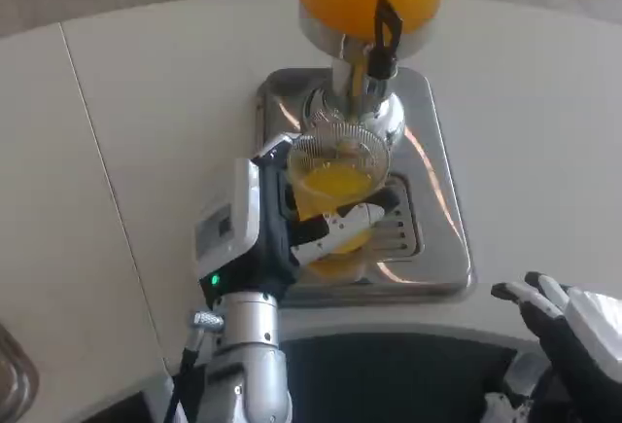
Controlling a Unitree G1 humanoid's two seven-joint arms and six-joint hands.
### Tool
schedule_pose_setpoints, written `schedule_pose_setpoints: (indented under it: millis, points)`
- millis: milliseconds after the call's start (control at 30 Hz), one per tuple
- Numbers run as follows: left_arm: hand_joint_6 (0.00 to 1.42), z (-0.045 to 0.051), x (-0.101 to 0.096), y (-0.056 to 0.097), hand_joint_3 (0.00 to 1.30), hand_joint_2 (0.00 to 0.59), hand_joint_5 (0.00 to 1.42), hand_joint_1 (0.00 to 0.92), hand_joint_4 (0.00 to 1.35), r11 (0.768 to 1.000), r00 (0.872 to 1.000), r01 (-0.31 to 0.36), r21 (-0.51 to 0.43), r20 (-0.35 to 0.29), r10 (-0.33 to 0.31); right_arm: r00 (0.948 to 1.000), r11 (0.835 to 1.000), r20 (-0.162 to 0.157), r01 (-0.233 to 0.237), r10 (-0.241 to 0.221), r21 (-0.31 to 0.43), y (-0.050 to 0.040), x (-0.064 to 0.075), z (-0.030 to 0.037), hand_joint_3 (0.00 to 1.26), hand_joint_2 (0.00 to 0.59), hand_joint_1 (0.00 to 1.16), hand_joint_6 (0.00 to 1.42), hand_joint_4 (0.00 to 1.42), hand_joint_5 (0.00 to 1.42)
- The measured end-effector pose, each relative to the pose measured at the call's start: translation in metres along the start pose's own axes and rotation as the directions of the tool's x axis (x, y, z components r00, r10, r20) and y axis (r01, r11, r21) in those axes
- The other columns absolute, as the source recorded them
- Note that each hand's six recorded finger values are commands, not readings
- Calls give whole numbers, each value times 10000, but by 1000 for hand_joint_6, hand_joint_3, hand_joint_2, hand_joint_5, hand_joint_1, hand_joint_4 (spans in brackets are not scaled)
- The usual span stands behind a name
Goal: Grasp the cup under the faucet to collect the drink, then remove the cup.
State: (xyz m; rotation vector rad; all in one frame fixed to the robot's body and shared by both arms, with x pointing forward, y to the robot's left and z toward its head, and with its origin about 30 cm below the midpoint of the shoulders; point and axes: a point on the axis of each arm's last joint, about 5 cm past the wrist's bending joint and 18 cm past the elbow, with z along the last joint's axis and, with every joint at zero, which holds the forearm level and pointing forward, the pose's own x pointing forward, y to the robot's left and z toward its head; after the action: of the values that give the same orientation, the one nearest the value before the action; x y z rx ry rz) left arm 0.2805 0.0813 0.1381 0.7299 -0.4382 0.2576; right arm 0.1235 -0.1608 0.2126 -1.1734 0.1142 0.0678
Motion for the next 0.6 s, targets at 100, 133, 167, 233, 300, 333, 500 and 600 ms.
schedule_pose_setpoints:
  millis: [100, 133, 167, 233, 300, 333, 500, 600]
  points:
    - [1424, -71, 3, 99, 953, 37, 1363, 570, 1142, 9999, 10000, -38, 123, 81, 37, 9999, 9999, 128, 112, -112, 7, 1, 20, 21, 124, 481, 764, 0, 0, 0]
    - [1424, -94, 2, 138, 953, 36, 1363, 571, 1142, 9999, 9999, -81, 153, 119, 79, 9998, 9999, 146, 153, -154, 12, 4, 24, 25, 124, 481, 763, 0, 0, 0]
    - [1424, -113, 8, 177, 953, 35, 1363, 571, 1142, 9997, 9998, -146, 196, 160, 143, 9997, 9999, 159, 171, -171, 14, 11, 31, 30, 124, 481, 762, 0, 0, 0]
    - [1424, -142, 22, 245, 953, 33, 1363, 572, 1142, 9994, 9994, -280, 214, 188, 276, 9998, 9999, 174, 114, -114, 38, 26, 45, 35, 121, 481, 761, 0, 0, 0]
    - [1424, -153, 34, 297, 952, 32, 1363, 572, 1142, 9993, 9991, -339, 181, 246, 335, 9997, 9999, 217, 116, -118, 94, 36, 52, 45, 119, 480, 758, 0, 0, 0]
    - [1424, -156, 35, 320, 952, 31, 1363, 572, 1142, 9993, 9990, -342, 169, 293, 337, 9995, 9998, 254, 162, -165, 106, 39, 55, 53, 118, 479, 756, 0, 0, 0]
    - [1424, -184, 34, 456, 952, 30, 1363, 573, 1142, 9996, 9978, -282, 20, 597, 280, 9984, 9993, 444, 348, -353, 113, 51, 82, 113, 116, 474, 750, 0, 0, 0]
    - [1424, -211, 29, 536, 952, 28, 1363, 574, 1143, 9995, 9972, -301, -24, 687, 302, 9980, 9993, 503, 370, -372, 34, 56, 88, 134, 116, 472, 747, 0, 0, 0]
